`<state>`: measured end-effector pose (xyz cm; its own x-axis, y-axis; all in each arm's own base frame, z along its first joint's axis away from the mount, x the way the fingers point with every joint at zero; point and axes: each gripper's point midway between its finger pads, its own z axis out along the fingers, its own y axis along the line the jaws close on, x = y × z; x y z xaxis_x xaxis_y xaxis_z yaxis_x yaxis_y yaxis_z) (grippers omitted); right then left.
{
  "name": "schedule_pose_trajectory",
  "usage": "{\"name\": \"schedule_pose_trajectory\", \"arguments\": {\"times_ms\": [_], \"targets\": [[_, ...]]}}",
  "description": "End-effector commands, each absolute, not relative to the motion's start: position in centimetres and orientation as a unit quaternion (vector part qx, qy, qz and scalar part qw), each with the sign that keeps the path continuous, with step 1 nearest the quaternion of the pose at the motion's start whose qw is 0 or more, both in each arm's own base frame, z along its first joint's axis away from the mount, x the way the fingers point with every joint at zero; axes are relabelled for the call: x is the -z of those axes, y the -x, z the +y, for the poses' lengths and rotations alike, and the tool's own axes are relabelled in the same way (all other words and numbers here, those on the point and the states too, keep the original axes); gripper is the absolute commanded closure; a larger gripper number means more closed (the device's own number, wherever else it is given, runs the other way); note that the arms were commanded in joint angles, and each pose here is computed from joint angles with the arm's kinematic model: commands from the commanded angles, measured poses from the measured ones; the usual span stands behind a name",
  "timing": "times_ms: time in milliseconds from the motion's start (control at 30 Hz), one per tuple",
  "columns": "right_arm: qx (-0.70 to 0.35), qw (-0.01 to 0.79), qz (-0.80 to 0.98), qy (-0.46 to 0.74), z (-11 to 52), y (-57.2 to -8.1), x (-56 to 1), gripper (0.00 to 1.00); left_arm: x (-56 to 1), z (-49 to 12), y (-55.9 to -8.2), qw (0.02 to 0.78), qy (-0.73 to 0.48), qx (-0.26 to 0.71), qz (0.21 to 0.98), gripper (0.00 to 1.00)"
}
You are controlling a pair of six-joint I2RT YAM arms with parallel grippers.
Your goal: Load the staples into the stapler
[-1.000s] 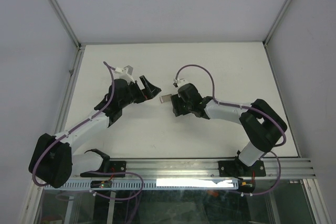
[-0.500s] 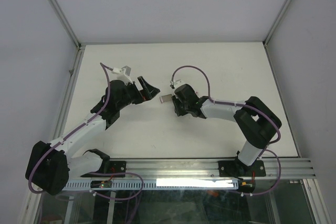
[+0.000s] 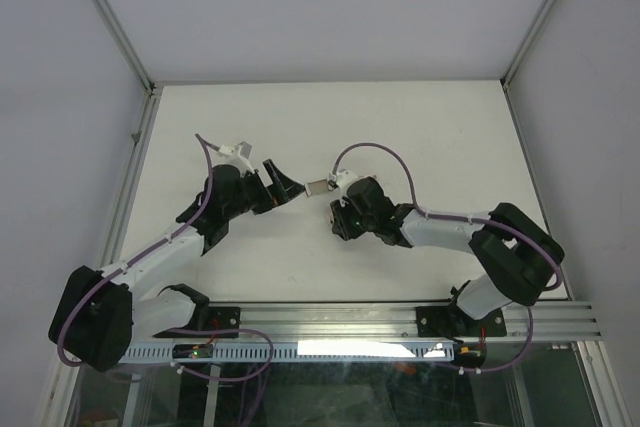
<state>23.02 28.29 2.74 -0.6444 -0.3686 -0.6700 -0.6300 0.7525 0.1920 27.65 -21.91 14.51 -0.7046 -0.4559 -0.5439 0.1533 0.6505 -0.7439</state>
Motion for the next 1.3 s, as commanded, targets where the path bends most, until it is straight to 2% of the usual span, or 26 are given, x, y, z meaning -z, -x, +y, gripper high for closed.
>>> {"name": "schedule_pose_trajectory", "arguments": {"times_ms": [0,300,600,767,967,1100,1267], "targets": [[-0.281,0.374,0.832,0.299,30.8,-22.7,-6.7,1.00,-15.7,-23.5,-27.3,0.360,0.088,0.466,0.803,0.01],[-0.320,0.436,0.778,0.320,31.7,-20.9,-9.9,1.00,-14.3,-27.3,-25.9,0.306,0.061,0.495,0.811,0.05],[-0.329,0.488,0.738,0.330,32.0,-20.4,-12.7,1.00,-15.1,-30.0,-24.8,0.266,0.065,0.543,0.793,0.29],[-0.326,0.498,0.735,0.327,32.0,-20.5,-13.2,1.00,-14.4,-30.4,-23.9,0.249,0.071,0.545,0.797,0.36],[-0.322,0.510,0.729,0.323,31.9,-20.5,-13.8,1.00,-13.7,-30.5,-23.4,0.237,0.081,0.546,0.799,0.38],[-0.321,0.512,0.729,0.323,32.0,-20.5,-13.8,1.00,-14.0,-30.5,-23.3,0.236,0.087,0.554,0.794,0.44],[-0.313,0.511,0.734,0.320,31.9,-20.8,-13.5,1.00,-14.3,-30.6,-23.0,0.231,0.090,0.561,0.789,0.47]]}}
